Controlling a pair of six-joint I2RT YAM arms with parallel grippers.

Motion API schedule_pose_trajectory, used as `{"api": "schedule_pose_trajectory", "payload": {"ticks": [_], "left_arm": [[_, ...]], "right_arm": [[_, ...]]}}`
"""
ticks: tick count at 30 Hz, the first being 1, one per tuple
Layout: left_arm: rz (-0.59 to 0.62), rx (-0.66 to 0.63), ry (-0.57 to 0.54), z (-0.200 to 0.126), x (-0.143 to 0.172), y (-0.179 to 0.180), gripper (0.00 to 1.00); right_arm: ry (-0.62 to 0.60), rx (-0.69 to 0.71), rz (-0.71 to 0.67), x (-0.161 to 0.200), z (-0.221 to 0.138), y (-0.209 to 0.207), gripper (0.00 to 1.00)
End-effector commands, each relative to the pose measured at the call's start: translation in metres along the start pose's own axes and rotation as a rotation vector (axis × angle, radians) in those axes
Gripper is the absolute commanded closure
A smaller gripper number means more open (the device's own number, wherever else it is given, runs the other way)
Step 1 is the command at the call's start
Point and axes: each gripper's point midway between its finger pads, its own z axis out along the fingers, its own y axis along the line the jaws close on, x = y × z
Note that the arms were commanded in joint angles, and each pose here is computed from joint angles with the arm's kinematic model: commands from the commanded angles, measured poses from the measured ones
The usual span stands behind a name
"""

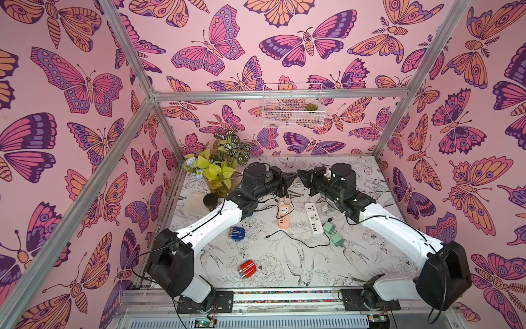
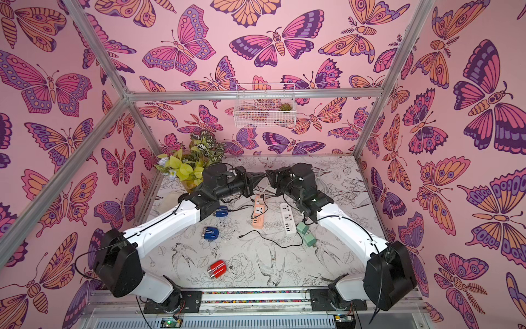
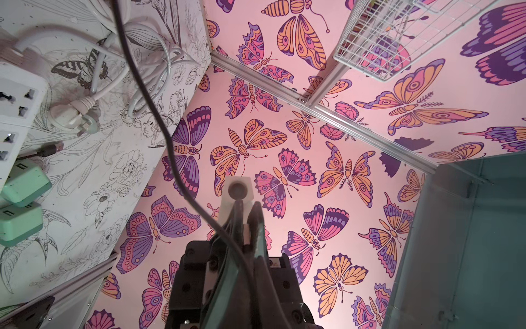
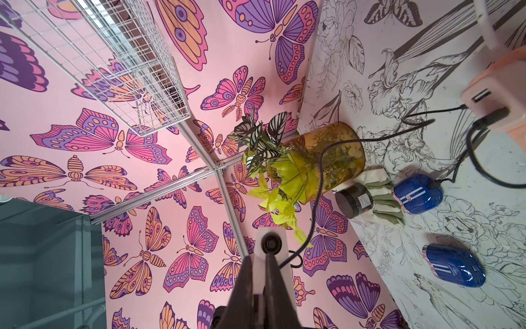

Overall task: Charge the electric shaver
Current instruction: Pick up the charging cable from the center of the board.

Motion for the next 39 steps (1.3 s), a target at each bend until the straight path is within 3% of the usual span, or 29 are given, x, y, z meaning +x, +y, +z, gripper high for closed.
{"api": "schedule_pose_trajectory", "payload": {"ticks": [1, 5, 10, 22, 28, 32, 35, 39], "left_arm": [[0.051, 0.019, 0.032, -0.011, 0.004, -0.006, 1.00], [0.094, 0.040, 0.063, -0.013, 0.002, -0.012, 1.00], [0.116, 0.058, 0.093, -0.016, -0.002, -0.017, 1.00], [0.103, 0.035, 0.094, -0.013, -0.006, -0.007, 1.00], [0.098, 0.030, 0.086, -0.013, -0.008, -0.003, 1.00], [0.096, 0.022, 0.093, -0.012, -0.008, -0.001, 1.00], [0.089, -0.002, 0.098, -0.010, -0.008, 0.006, 0.80], [0.087, -0.021, 0.111, -0.004, -0.004, 0.012, 0.66]], "right_arm": [[0.005, -0.047, 0.004, 0.001, -0.008, 0.013, 0.88], [0.042, -0.044, 0.019, 0.002, -0.009, 0.014, 0.66], [0.060, -0.031, 0.050, 0.003, -0.011, 0.004, 0.61], [0.052, -0.058, 0.085, 0.000, -0.008, 0.009, 0.78], [0.049, -0.046, 0.102, -0.001, -0.008, 0.004, 1.00], [0.038, -0.050, 0.101, -0.003, -0.009, 0.005, 1.00], [0.024, -0.046, 0.095, -0.005, -0.010, 0.006, 1.00], [0.020, -0.022, 0.065, -0.004, -0.009, 0.006, 1.00]]}}
